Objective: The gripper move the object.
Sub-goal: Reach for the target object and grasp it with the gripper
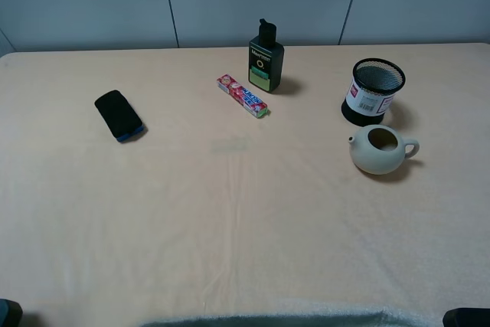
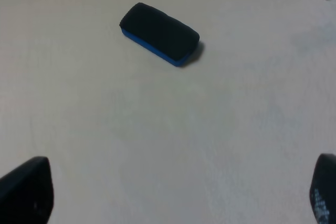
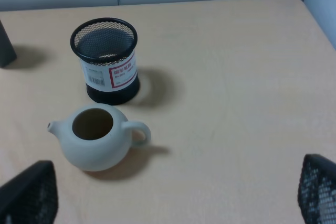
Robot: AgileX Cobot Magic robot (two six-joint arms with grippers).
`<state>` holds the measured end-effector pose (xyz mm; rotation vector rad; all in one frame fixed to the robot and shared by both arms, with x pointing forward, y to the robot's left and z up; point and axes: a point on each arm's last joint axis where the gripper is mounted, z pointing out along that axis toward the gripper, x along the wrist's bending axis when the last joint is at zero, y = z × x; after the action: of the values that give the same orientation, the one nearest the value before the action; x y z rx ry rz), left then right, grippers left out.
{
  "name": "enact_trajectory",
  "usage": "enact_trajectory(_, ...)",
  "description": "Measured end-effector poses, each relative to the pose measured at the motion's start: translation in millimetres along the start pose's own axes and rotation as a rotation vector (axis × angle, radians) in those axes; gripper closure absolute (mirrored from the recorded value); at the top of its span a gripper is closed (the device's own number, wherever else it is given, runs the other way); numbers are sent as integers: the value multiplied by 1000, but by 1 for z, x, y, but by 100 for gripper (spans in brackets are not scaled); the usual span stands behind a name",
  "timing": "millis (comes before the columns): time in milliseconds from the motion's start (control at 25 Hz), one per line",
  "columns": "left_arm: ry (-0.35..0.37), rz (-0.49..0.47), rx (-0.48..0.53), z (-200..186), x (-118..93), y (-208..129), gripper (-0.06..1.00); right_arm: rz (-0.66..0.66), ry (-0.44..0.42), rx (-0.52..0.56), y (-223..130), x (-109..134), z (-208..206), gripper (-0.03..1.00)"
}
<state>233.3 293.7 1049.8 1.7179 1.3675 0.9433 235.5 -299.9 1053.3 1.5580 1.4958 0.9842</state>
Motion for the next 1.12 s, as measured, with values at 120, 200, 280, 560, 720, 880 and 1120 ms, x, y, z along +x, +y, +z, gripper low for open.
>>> enact_trajectory(120, 0, 0, 0, 0, 0, 0, -5, 0, 0, 1, 0, 0, 0, 27)
enact_trajectory(200, 0, 0, 0, 0, 0, 0, -5, 0, 0, 1, 0, 0, 0, 27)
enact_trajectory(280, 0, 0, 0, 0, 0, 0, -5, 0, 0, 1, 0, 0, 0, 27)
enact_trajectory(560, 0, 0, 0, 0, 0, 0, -5, 1, 1, 1, 0, 0, 0, 27)
enact_trajectory(720, 0, 0, 0, 0, 0, 0, -5, 9, 15, -13, 11, 2, -3, 27)
enact_trajectory(880, 0, 0, 0, 0, 0, 0, -5, 20, 30, 35, 38, 4, 1, 27)
enact_trajectory(1120, 0, 0, 0, 0, 0, 0, -5, 21, 27, 135, 85, 7, 20, 27)
